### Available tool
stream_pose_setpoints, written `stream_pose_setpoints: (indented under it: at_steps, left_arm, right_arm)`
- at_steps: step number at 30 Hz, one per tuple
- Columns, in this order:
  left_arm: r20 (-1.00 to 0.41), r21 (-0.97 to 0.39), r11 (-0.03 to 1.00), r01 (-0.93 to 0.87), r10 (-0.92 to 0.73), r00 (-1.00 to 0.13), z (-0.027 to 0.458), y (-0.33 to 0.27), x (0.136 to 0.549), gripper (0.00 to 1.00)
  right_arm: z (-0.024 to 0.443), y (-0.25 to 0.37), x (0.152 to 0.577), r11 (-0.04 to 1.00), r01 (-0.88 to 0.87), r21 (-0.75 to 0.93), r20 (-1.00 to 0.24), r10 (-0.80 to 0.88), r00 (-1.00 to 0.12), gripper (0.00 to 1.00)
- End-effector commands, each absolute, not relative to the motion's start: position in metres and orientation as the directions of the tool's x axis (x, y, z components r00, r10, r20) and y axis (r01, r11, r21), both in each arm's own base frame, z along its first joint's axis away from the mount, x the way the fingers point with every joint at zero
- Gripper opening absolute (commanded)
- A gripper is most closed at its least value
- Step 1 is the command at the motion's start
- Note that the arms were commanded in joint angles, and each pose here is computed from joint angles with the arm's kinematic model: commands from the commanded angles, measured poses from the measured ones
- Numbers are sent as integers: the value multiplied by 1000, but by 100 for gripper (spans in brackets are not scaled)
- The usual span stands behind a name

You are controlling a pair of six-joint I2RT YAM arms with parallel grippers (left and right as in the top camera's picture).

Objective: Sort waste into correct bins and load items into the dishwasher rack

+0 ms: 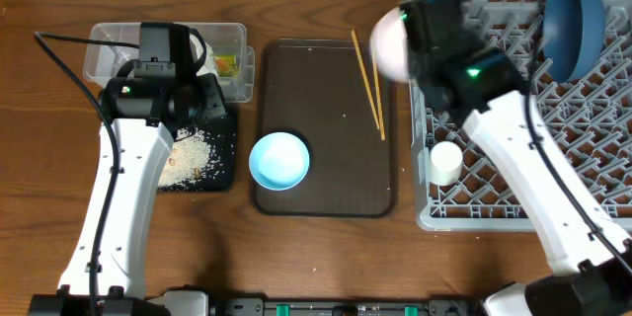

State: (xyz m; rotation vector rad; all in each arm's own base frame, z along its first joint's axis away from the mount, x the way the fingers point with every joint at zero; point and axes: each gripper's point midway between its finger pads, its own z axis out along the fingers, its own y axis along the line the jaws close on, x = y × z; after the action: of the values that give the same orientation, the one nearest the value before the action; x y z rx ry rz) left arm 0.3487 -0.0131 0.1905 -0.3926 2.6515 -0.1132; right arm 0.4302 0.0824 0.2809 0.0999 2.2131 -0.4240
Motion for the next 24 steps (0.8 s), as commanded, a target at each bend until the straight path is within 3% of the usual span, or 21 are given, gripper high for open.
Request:
stream_pose_setpoints:
  at_steps: [1,13,24]
  left_arm:
    - [-420,-128,956,-263,-293,-859,187,-9,348,48]
    - [-420,-129,956,-263,-293,-859,187,-9,348,63]
    - [-408,-124,956,-265,-292,-865,186,-9,345,82]
  right_arm:
    - [304,22,433,762,518,-389,-838,-60,-542,1]
    - [245,-17,491,546,579,-605,-757,-171,-630,1]
    - [188,-10,519,494,547,-677,-704,-217,-676,1]
